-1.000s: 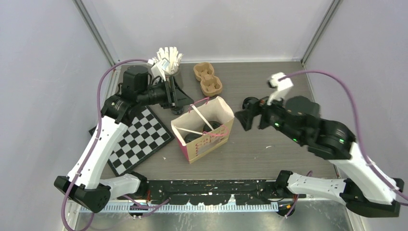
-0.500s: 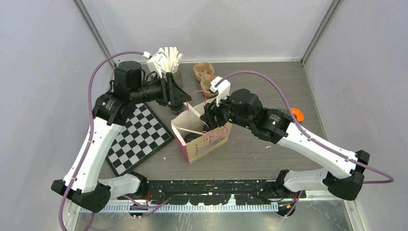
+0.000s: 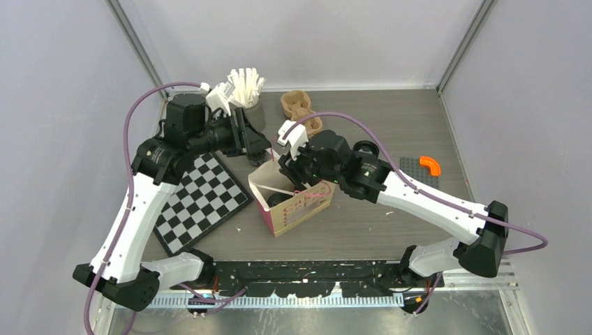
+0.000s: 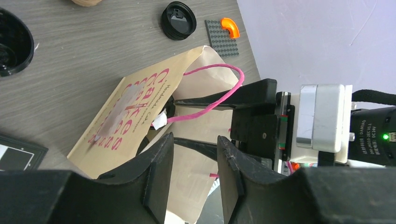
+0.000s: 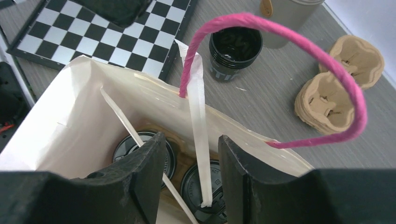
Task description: Pack the takeout coffee
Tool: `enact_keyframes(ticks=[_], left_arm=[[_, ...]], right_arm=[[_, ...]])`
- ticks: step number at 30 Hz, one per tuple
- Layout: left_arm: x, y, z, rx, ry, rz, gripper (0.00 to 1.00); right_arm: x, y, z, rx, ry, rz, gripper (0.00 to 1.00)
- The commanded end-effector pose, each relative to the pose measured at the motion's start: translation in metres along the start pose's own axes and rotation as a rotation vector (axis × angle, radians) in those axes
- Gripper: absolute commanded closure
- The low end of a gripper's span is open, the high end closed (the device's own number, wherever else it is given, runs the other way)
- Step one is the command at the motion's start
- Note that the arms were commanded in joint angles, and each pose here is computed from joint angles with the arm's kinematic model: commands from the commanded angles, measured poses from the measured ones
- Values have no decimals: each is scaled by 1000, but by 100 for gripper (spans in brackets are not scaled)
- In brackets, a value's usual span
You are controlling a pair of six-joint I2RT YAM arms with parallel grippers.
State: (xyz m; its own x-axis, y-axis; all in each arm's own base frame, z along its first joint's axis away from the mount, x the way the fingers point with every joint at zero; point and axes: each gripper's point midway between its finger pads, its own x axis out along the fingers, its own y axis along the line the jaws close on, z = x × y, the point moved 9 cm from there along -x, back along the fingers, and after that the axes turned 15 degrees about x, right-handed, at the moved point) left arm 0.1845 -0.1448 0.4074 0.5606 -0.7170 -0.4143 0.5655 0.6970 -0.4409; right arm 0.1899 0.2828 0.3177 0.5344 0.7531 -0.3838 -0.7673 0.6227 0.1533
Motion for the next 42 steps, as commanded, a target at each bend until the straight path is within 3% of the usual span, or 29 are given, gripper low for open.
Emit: enact_keyframes(ticks=[1,10,26,37,42], left_arm=[[-10,-5,-2,-43,-42,15,59],[-19,-5,-8,-46,-34,48,59],[-27,-3,-15,-56,-39,89,59],[-30,0,-24,-64,-32,122,59],[-29,1,-24,-64,-31,124,58]], right_arm=[[-2,3,26,-74,-116,-4,51],[12,9,18,-129,-81,3,60],[5,3,17,-165,-92,-89,100],[-3,6,18,-158,-99,-47,100],[4,8,14,-157,-73,-30,79]])
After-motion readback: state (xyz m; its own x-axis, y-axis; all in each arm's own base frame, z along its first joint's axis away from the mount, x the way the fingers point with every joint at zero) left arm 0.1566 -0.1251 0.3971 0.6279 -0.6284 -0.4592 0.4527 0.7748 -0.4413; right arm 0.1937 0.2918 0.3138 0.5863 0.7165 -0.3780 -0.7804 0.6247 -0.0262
